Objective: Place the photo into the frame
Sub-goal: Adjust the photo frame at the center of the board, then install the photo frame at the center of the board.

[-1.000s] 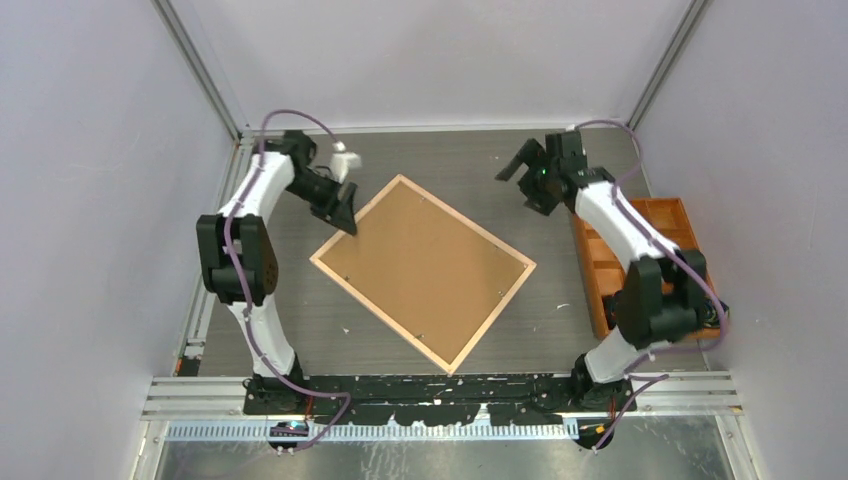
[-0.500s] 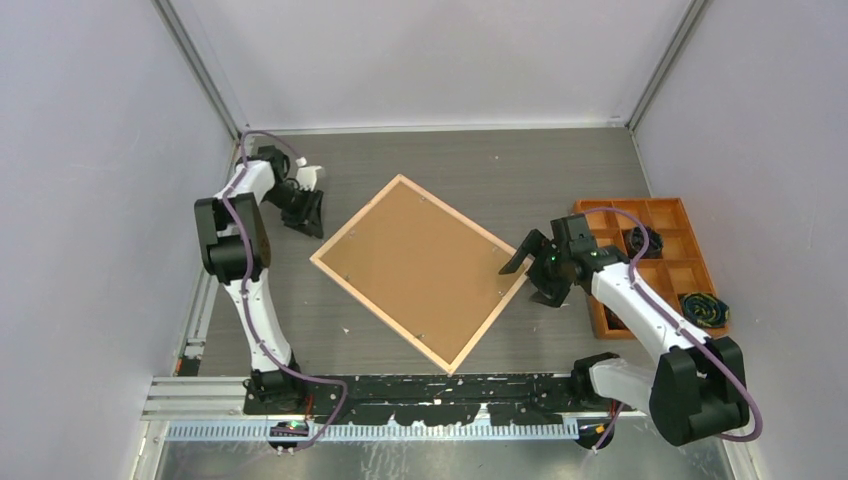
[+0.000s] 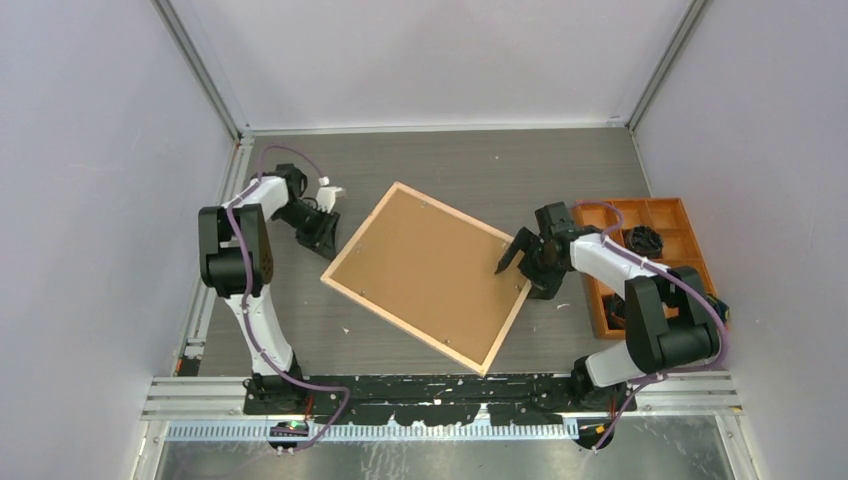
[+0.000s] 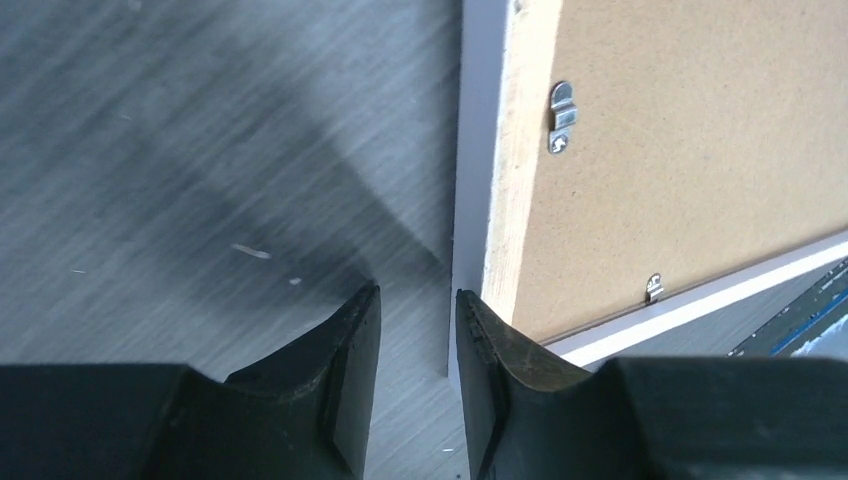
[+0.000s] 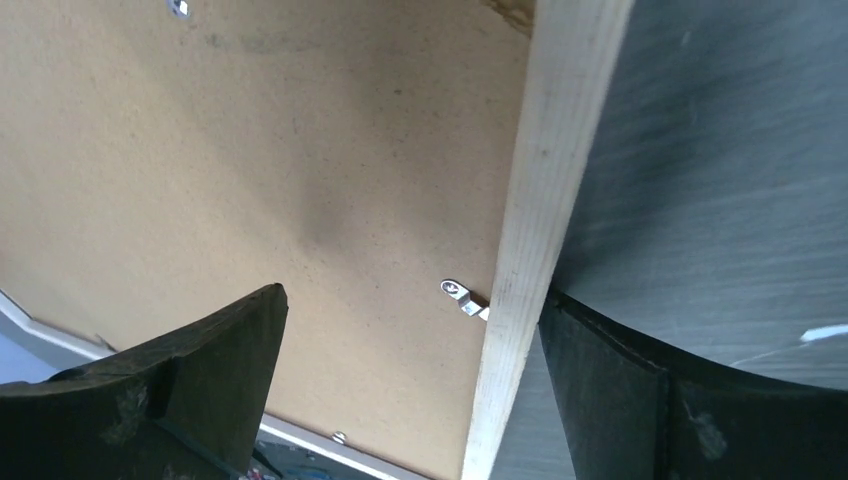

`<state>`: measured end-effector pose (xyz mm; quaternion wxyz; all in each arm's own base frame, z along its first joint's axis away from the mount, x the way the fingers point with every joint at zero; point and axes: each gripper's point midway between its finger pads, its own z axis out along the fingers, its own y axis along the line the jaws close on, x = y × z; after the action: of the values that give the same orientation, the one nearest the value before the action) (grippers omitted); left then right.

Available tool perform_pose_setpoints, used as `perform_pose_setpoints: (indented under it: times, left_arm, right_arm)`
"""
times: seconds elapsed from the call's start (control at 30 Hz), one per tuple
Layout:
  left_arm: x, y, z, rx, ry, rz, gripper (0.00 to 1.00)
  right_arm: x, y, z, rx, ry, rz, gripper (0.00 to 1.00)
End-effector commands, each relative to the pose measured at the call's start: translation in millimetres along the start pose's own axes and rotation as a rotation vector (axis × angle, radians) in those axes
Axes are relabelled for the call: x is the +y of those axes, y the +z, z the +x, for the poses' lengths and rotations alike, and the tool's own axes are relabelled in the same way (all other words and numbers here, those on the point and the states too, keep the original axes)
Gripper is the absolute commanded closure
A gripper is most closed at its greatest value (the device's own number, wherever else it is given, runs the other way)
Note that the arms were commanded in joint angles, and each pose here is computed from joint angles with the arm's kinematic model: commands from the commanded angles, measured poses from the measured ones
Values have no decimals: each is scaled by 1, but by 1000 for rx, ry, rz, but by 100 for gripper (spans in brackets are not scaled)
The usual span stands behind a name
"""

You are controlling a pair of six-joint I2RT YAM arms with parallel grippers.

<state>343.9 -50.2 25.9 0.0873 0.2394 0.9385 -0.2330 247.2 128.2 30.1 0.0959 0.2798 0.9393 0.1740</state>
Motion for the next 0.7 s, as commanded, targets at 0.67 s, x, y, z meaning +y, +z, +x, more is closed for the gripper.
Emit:
perform_pose_setpoints:
  times: [0.67]
  left_arm:
    - [-86, -4, 17, -1, 22, 273, 58]
  right_arm:
    - [95, -74, -88, -315, -150, -114, 1]
